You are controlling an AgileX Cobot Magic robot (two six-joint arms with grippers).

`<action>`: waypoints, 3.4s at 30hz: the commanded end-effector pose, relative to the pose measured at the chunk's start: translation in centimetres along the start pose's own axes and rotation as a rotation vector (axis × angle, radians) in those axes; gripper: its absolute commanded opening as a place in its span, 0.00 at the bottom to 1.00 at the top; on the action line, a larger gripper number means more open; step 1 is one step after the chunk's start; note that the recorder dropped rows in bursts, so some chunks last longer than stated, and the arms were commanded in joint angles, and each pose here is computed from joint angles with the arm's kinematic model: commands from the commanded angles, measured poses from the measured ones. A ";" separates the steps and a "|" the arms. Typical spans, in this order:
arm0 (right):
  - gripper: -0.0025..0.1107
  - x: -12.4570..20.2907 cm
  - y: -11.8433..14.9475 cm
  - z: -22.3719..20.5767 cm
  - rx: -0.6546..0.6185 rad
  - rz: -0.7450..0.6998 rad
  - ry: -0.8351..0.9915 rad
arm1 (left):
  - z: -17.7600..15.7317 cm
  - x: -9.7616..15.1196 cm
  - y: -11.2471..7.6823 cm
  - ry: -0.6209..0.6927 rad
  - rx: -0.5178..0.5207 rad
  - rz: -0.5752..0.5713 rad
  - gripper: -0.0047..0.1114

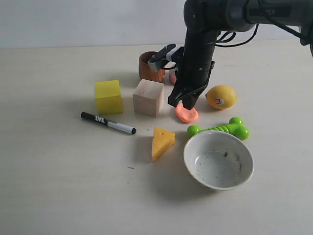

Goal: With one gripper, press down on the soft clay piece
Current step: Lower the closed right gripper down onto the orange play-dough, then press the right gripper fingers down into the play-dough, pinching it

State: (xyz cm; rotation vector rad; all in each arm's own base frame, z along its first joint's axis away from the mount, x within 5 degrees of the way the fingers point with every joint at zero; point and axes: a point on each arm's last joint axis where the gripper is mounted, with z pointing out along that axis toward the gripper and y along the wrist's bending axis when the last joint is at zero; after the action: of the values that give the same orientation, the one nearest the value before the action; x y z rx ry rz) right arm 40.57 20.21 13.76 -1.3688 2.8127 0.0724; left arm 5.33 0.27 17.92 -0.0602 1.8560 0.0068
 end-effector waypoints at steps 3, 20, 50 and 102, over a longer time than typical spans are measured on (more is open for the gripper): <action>0.02 -0.3 -0.1 0.1 0.005 0.005 -0.016 | -0.1 -0.2 0.0 -0.016 0.007 -0.003 0.04; 0.02 -0.3 -0.1 4.5 -0.047 -0.022 0.043 | -0.1 -0.2 0.0 -0.016 0.007 -0.003 0.04; 0.03 -0.2 -0.2 6.4 -0.050 -0.023 0.063 | -0.1 -0.2 0.0 -0.016 0.007 -0.003 0.04; 0.05 -0.7 -0.1 1.1 -0.003 0.025 -0.040 | -0.1 -0.2 0.0 -0.016 0.007 -0.003 0.04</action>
State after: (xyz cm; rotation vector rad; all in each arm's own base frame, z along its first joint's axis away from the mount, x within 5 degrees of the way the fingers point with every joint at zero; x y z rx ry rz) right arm 41.17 20.72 12.16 -1.3155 2.8041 0.1054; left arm 5.33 0.27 17.92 -0.0602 1.8560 0.0068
